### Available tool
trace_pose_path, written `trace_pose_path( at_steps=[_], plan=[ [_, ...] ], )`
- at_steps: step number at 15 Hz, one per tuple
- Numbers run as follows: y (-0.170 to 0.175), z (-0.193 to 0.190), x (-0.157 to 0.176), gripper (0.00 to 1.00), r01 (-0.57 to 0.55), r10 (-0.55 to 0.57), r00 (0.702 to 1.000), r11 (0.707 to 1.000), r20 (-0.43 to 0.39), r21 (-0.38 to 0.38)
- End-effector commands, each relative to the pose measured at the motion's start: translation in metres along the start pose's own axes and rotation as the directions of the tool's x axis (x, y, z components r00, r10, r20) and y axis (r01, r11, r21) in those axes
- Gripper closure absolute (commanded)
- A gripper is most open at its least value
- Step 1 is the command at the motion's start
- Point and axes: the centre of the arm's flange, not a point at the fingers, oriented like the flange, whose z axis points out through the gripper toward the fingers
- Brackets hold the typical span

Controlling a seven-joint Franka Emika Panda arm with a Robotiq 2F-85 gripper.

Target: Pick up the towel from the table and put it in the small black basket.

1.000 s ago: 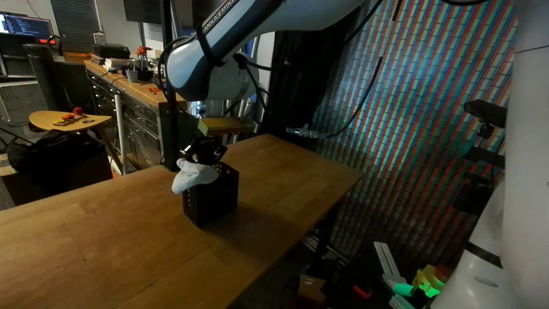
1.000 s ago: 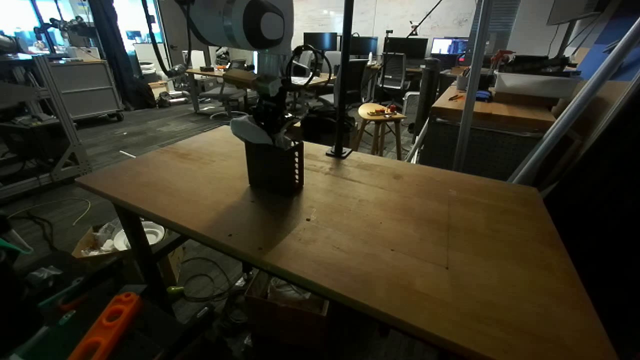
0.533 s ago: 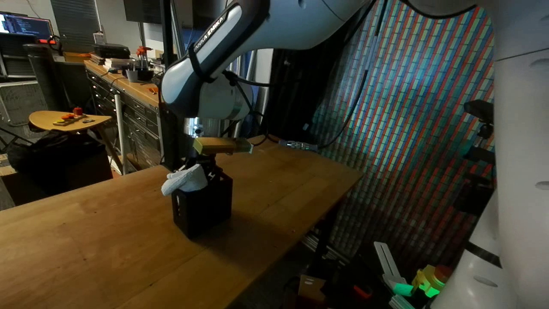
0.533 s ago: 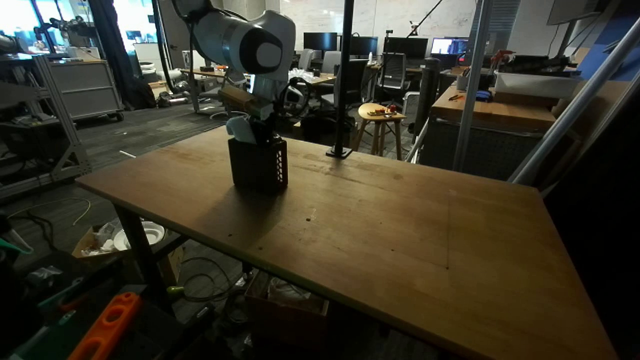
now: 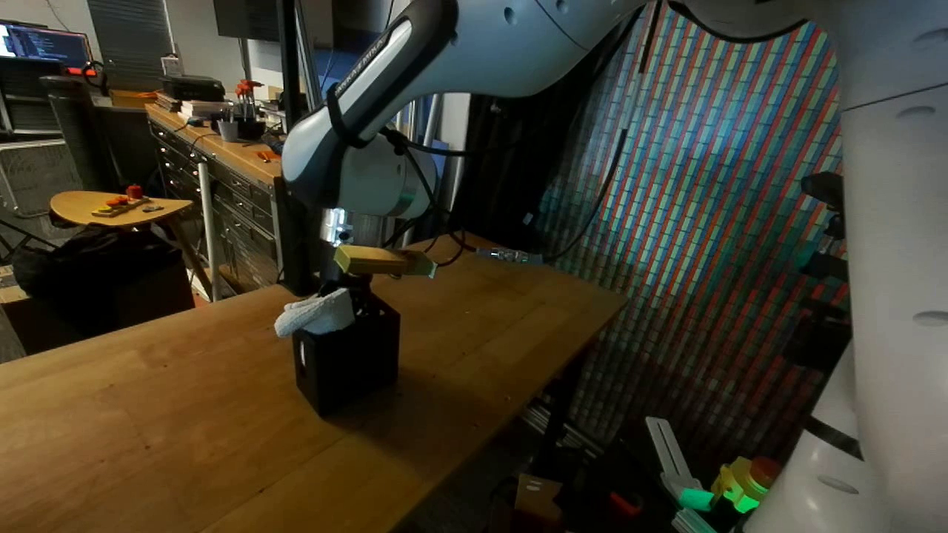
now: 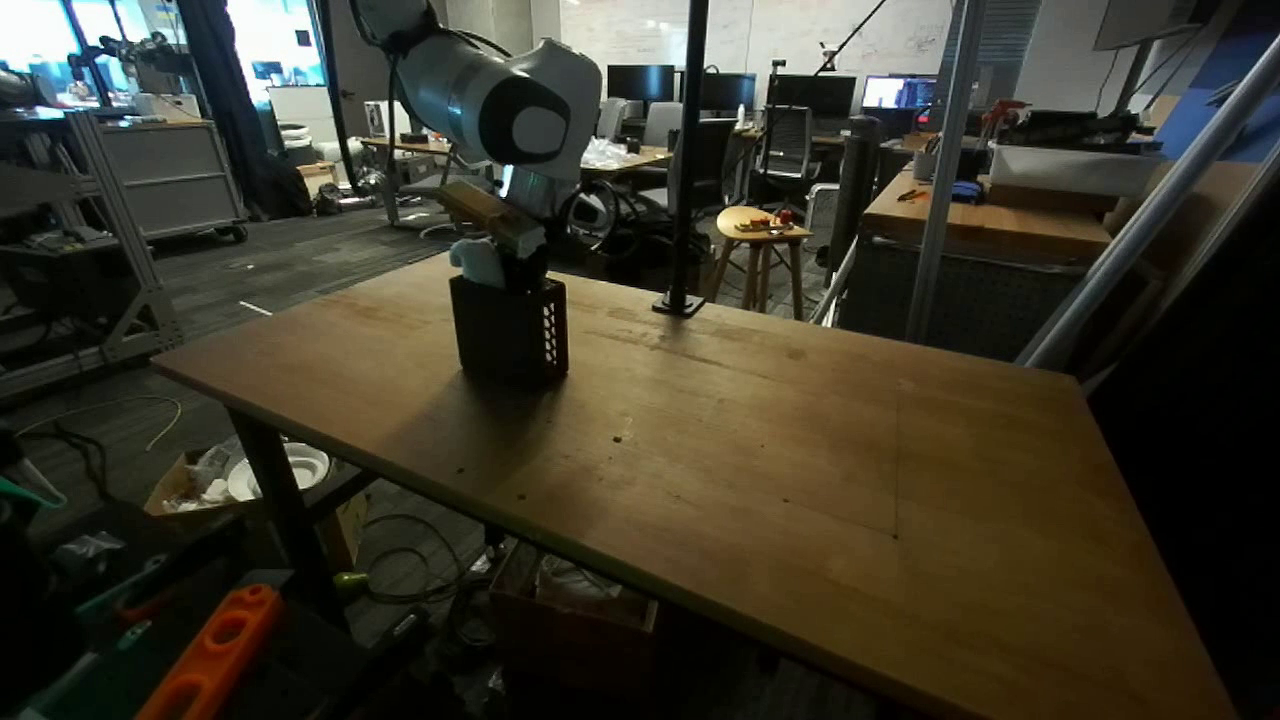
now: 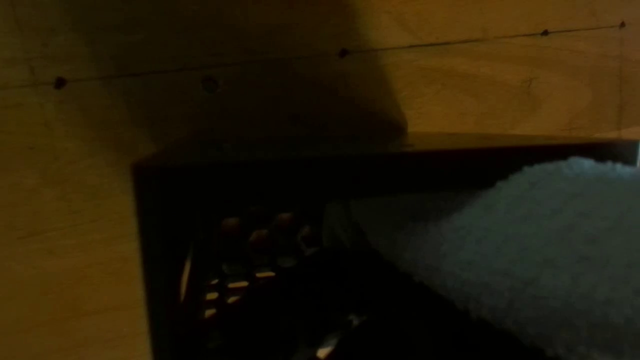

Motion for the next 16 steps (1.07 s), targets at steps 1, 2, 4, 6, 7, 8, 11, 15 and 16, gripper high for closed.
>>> trace_pose_path(
  at_steps=[1, 2, 4, 6, 7, 8, 11, 15, 16],
  plan=[
    [0.005, -0.013, 0.001, 1.0, 0.014, -0.014, 1.0, 1.0, -0.018, -0.016],
    [0.005, -0.024, 0.001, 1.0, 0.017, -0.018, 0.999, 0.999, -0.026, -0.039],
    [0.008, -0.048, 0.002, 1.0, 0.029, -0.034, 0.998, 0.995, -0.048, -0.096],
    [0.011, -0.076, 0.004, 1.0, 0.045, -0.058, 0.995, 0.986, -0.078, -0.158],
    [0.011, -0.089, 0.005, 1.0, 0.052, -0.07, 0.994, 0.981, -0.089, -0.185],
    [0.011, -0.099, 0.006, 1.0, 0.058, -0.079, 0.992, 0.977, -0.097, -0.206],
    [0.007, -0.123, 0.005, 1.0, 0.063, -0.094, 0.988, 0.969, -0.12, -0.238],
    [-0.006, -0.141, 0.003, 1.0, 0.057, -0.094, 0.985, 0.968, -0.142, -0.244],
    [-0.012, -0.145, 0.002, 1.0, 0.054, -0.091, 0.985, 0.968, -0.144, -0.246]
  ],
)
